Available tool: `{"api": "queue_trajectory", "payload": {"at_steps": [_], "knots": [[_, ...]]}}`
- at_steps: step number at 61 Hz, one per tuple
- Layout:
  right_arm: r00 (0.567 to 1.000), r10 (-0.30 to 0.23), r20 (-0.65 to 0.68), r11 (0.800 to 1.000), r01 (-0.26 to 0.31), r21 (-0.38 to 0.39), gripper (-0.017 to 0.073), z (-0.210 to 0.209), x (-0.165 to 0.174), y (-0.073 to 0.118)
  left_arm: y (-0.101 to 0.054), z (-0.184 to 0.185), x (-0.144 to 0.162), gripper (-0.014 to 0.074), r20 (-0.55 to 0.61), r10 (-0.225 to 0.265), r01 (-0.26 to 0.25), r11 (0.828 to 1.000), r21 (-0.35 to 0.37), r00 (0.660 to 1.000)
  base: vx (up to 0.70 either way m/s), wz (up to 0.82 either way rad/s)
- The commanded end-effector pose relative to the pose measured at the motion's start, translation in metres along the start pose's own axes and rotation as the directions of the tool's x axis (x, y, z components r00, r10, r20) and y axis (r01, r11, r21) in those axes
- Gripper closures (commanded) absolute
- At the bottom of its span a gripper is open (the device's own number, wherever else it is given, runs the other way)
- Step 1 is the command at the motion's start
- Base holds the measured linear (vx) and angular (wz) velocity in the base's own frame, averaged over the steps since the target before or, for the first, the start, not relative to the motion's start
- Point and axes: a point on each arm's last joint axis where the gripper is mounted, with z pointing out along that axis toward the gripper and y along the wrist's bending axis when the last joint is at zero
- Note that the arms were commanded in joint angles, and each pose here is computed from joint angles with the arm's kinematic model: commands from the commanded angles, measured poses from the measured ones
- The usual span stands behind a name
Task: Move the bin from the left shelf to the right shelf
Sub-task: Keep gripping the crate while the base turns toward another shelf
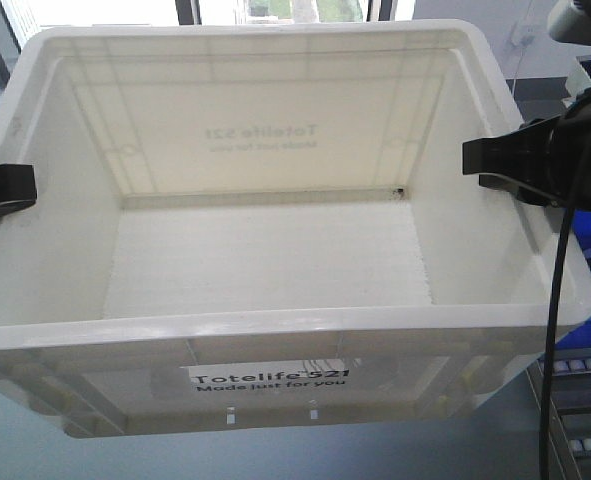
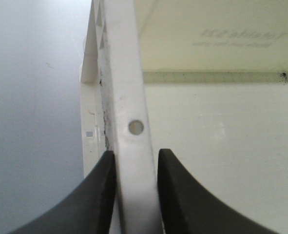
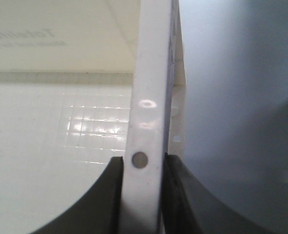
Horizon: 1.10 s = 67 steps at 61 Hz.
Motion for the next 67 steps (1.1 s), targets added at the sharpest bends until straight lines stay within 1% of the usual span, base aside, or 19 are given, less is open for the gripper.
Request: {"api": "queue_trajectory", "payload": {"at_steps": [1,35,67], "knots": [[0.977,-0.094,0.190,0.995,0.086,0.050,0.0564,-0.0218,-0.0191,-0.0050,0.0014,-0.0164,-0.0173,0.0489,0.166,0.089,-0.085,0.996,-0.031,0.982,0.29,-0.06],[0.977,-0.094,0.190,0.995,0.086,0.050,0.0564,-0.0218,-0.0191,-0.0050,0.0014,-0.0164,-0.0173,0.0489,0.166,0.089,-0.085,0.996,-0.031,0.982,0.28,0.00],[0.977,-0.094,0.190,0.995,0.086,0.050,0.0564,-0.0218,-0.0191,-0.0050,0.0014,-0.0164,-0.0173,0.0489,0.166,0.089,-0.085,0.996,-0.031,0.982,0.21,0.07]]}}
